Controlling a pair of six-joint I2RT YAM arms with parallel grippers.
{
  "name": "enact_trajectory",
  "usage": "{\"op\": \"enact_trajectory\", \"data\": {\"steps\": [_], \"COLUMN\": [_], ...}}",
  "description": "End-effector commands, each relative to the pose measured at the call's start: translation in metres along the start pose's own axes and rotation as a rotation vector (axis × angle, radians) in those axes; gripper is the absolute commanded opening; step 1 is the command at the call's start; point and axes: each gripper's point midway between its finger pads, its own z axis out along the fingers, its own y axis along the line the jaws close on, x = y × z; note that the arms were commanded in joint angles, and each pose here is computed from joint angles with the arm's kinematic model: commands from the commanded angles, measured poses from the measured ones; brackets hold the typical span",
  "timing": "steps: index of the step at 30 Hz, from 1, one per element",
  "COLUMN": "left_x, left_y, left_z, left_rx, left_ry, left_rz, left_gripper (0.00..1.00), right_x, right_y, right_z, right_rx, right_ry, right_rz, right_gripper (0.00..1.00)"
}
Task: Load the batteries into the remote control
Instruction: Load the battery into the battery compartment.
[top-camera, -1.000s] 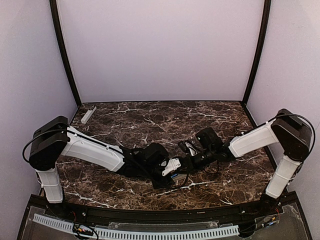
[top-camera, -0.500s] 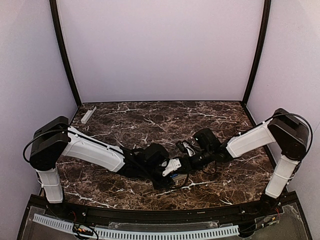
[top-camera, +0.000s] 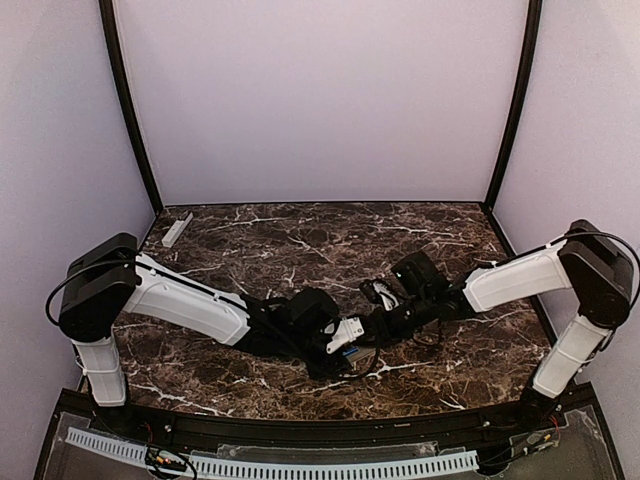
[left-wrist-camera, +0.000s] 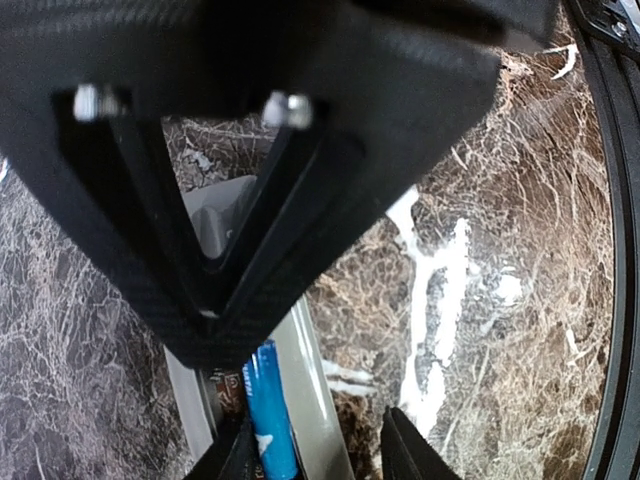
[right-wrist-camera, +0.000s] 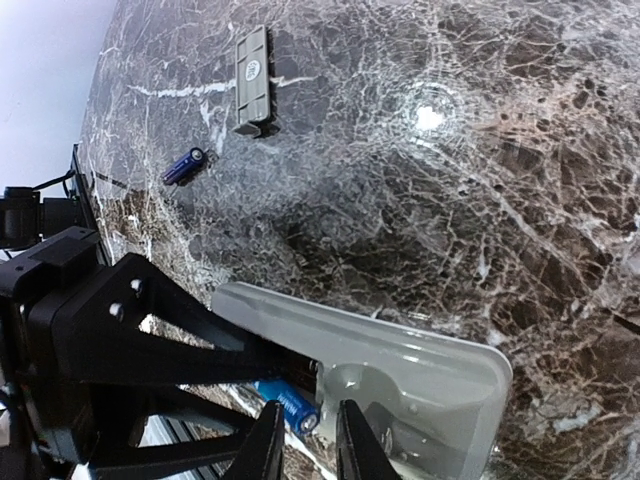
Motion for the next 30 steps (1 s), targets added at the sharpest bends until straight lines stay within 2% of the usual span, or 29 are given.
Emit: {"op": "enact_trajectory", "data": {"steps": [1, 9, 18, 27, 30], "left_x": [0.028, 0.031, 0.03, 0.03, 0.028], "left_y": [-0.002, -0.002, 0.0, 0.0, 0.001], "left_z": [0.005, 0.006, 0.005, 0.005, 0.004], "left_rx": [0.004, 0.0, -0.01, -0.01, -0.015], "left_ry": [0.095, 0.102, 0.102, 0.102, 0.096], "left_rz": [-0.026, -0.025, -0.026, -0.028, -0.031], "left_gripper": [0.43, 0.42, 0.43, 0.44, 0.48], "right_x": [-0.012, -0.007, 0.007, 0.007, 0.01], "right_y": [0.015, 0.018, 0.013, 0.01, 0.009], "right_z": [-0.011, -0.006, 0.006, 0.009, 0.011], "right_rx": [-0.018, -0.053, -0.037, -0.018, -0.014], "right_ry": [-0.038, -0.013, 0.036, 0.039, 0.048], "right_rz": [-0.037, -0.031, -0.008, -0.003, -0.006], "right_gripper": [0.18, 0.09, 0.08, 0.13, 0.14]}}
